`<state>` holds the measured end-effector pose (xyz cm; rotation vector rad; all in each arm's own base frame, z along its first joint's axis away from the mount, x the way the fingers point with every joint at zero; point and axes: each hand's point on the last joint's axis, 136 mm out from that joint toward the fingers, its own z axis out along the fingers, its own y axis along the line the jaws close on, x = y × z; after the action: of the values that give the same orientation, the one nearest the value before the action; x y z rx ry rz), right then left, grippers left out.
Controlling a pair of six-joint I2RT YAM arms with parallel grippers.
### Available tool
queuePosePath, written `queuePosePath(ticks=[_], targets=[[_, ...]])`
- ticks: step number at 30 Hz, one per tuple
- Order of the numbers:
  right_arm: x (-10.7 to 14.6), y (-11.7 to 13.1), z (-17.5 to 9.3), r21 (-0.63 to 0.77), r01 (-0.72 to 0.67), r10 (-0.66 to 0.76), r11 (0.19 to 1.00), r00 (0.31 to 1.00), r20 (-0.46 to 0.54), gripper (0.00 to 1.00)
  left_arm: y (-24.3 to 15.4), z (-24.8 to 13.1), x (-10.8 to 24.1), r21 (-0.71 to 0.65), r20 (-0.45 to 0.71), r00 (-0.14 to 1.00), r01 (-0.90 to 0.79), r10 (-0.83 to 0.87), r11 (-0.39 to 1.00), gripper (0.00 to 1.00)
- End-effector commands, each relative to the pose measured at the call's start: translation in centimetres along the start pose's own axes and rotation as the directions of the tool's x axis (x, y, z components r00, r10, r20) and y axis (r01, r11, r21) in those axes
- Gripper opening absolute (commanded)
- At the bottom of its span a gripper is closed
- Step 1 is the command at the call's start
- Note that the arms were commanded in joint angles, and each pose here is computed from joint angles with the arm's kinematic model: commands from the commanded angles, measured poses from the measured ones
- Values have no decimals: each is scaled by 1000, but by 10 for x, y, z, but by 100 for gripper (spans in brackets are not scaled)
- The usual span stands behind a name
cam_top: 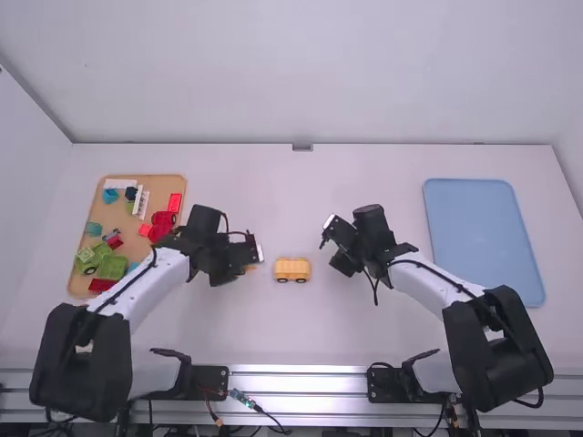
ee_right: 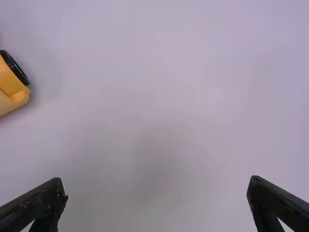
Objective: Assemble lego blocks to make yellow taxi
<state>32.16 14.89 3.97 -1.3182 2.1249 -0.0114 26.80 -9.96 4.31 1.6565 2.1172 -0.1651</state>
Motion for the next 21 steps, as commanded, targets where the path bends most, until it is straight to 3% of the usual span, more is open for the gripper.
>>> queuePosePath(ticks=[1, 21], targets=[[-2, 3, -3, -20, 21, -21, 1000, 999, 24, 99, -13, 11, 1, 78, 32, 994, -111, 109, 991, 2], [-10, 23, -5, -124, 92, -81, 988, 992, 94, 99, 9, 31, 6, 249, -59, 987, -129, 148, 960, 2]])
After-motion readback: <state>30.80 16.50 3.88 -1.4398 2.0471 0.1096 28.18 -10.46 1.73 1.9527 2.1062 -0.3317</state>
